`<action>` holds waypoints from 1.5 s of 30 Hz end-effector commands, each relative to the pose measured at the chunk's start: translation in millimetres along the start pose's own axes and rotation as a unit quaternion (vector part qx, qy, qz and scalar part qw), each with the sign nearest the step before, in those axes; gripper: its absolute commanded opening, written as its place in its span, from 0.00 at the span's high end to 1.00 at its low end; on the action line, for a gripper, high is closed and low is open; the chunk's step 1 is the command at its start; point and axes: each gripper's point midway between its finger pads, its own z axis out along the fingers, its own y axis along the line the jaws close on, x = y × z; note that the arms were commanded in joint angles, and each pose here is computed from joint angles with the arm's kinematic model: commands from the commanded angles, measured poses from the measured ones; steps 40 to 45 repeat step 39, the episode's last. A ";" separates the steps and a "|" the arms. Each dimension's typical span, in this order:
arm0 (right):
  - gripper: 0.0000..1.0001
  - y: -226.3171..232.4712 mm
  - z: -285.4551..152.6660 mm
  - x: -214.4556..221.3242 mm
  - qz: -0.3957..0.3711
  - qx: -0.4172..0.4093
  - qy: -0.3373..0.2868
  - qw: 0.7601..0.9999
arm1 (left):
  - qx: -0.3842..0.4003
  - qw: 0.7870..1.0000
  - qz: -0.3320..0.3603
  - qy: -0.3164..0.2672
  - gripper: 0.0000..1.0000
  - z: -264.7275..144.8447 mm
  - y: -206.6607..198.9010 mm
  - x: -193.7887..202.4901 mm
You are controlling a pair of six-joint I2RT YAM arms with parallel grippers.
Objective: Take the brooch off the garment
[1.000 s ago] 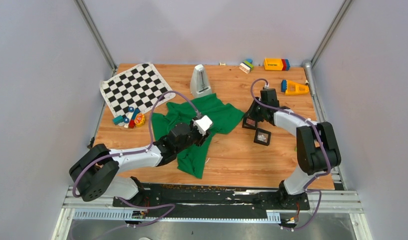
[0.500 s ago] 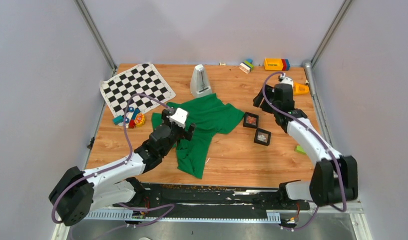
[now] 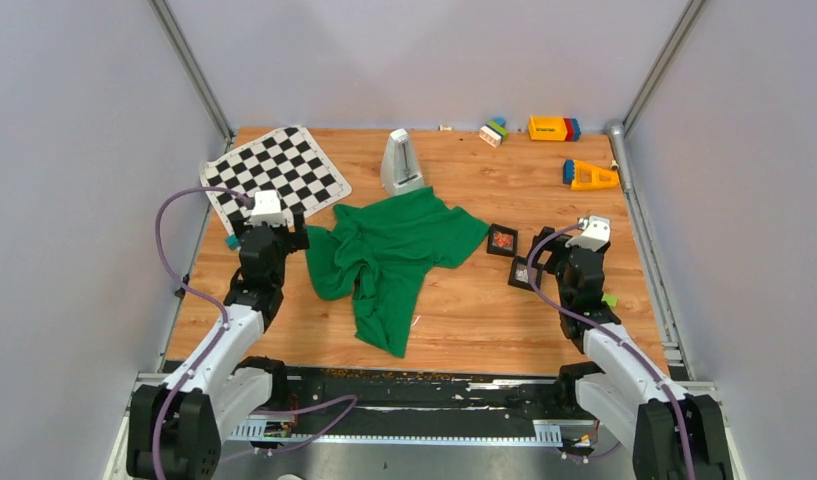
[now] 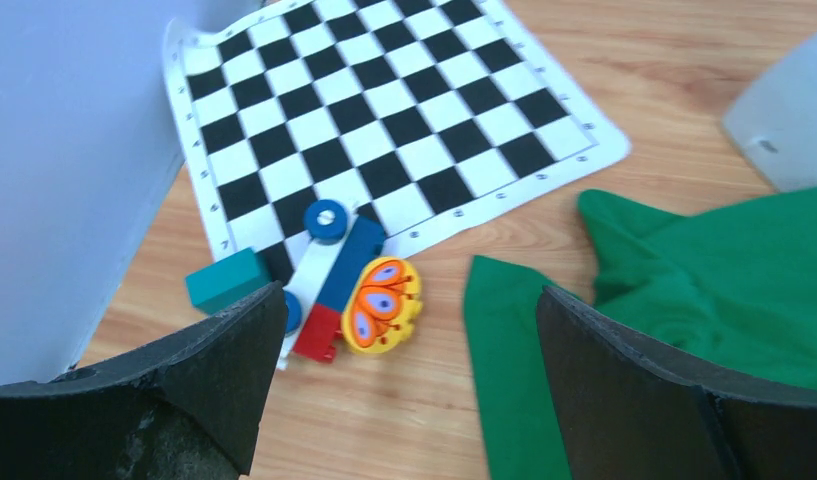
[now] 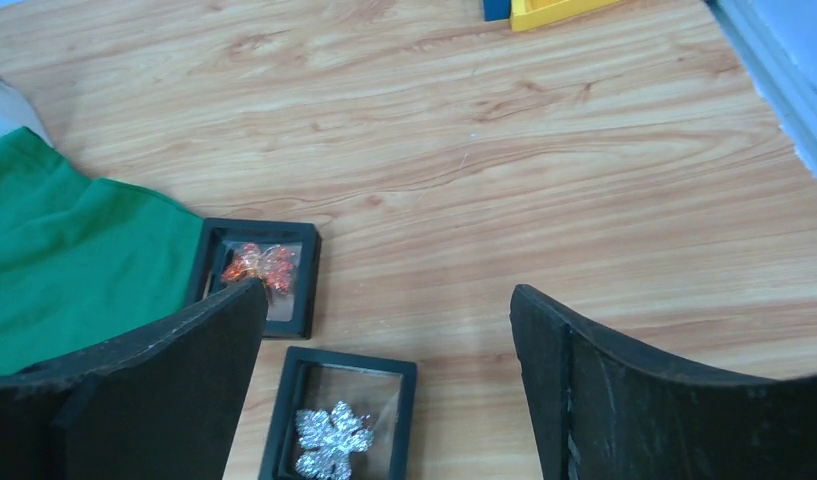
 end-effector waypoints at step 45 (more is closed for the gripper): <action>0.00 -36.7 53.9 -0.7 -0.031 -0.003 -0.077 0.997 | -0.038 0.998 0.001 -0.050 0.00 58.2 28.8 48.2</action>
